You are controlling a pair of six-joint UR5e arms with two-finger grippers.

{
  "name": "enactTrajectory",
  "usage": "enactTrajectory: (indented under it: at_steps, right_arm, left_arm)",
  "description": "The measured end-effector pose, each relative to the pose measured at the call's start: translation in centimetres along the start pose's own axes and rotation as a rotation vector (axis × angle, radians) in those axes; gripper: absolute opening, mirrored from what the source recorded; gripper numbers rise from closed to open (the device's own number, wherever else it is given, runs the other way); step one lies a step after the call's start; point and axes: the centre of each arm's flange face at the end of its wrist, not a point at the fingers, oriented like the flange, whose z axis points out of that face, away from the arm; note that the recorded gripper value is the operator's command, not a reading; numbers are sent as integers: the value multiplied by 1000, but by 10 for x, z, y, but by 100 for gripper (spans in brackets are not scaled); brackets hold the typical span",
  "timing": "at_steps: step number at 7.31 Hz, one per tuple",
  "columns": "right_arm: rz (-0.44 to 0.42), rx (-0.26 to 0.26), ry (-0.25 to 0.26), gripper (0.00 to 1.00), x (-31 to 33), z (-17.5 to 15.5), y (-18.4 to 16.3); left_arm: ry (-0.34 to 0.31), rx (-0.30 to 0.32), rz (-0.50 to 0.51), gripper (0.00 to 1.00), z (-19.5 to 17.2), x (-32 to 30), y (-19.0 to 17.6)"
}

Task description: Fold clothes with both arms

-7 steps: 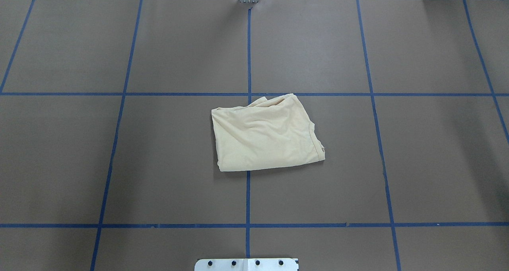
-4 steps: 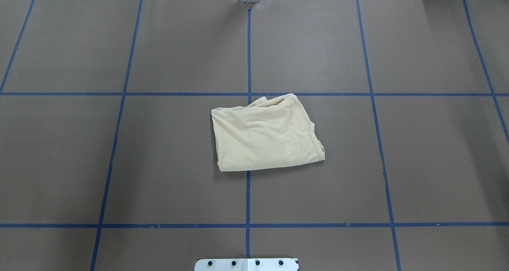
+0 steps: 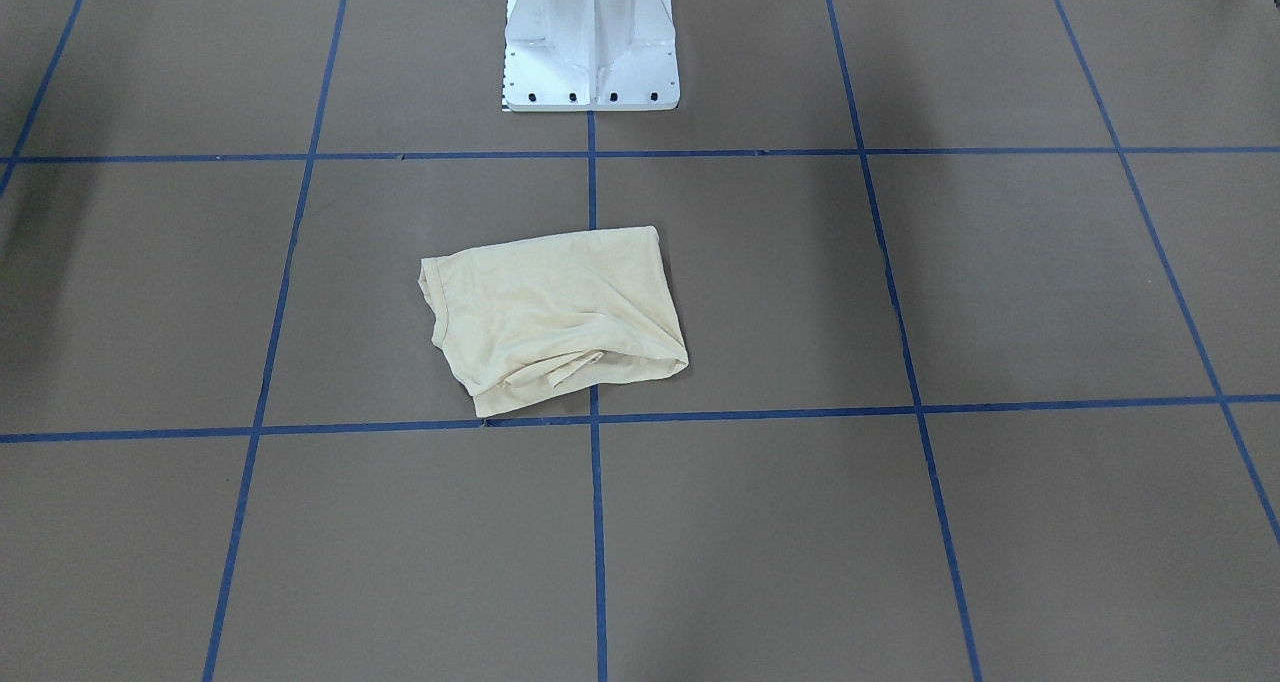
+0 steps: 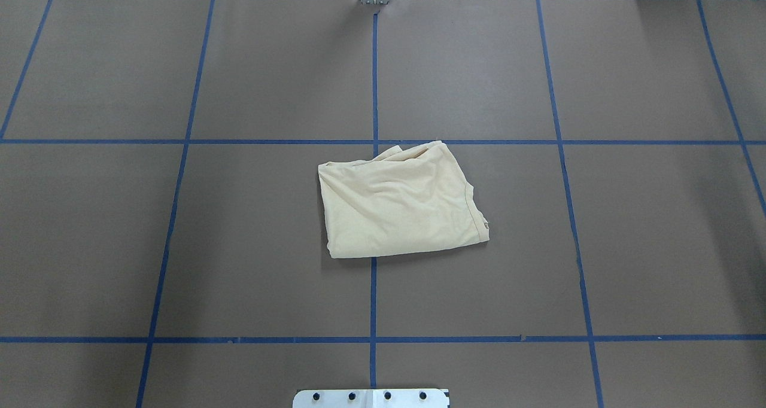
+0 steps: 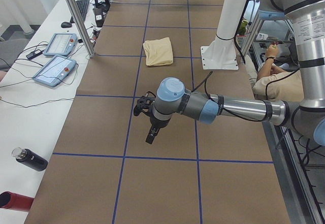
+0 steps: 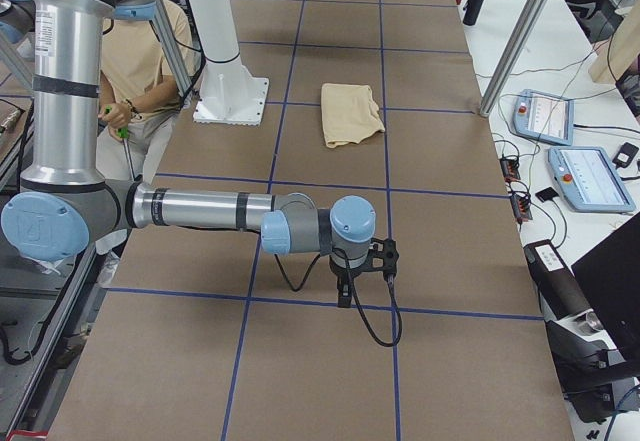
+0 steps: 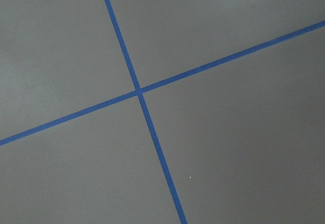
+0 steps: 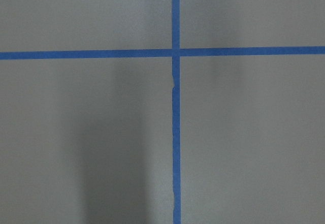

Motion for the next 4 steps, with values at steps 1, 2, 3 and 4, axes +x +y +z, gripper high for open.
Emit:
enactTrajectory:
  at_steps: [1, 2, 3, 4]
  right_arm:
    - [0, 0, -1, 100, 0, 0, 0]
    - [0, -1, -3, 100, 0, 0, 0]
    - [0, -2, -3, 100, 0, 1, 1]
    - [-1, -2, -4, 100, 0, 1, 1]
  left_arm:
    - [-1, 3, 4, 100, -1, 1, -1]
    - [-4, 3, 6, 100, -1, 1, -1]
    - [-5, 1, 7, 100, -1, 1, 0]
    - [-3, 2, 8, 100, -1, 1, 1]
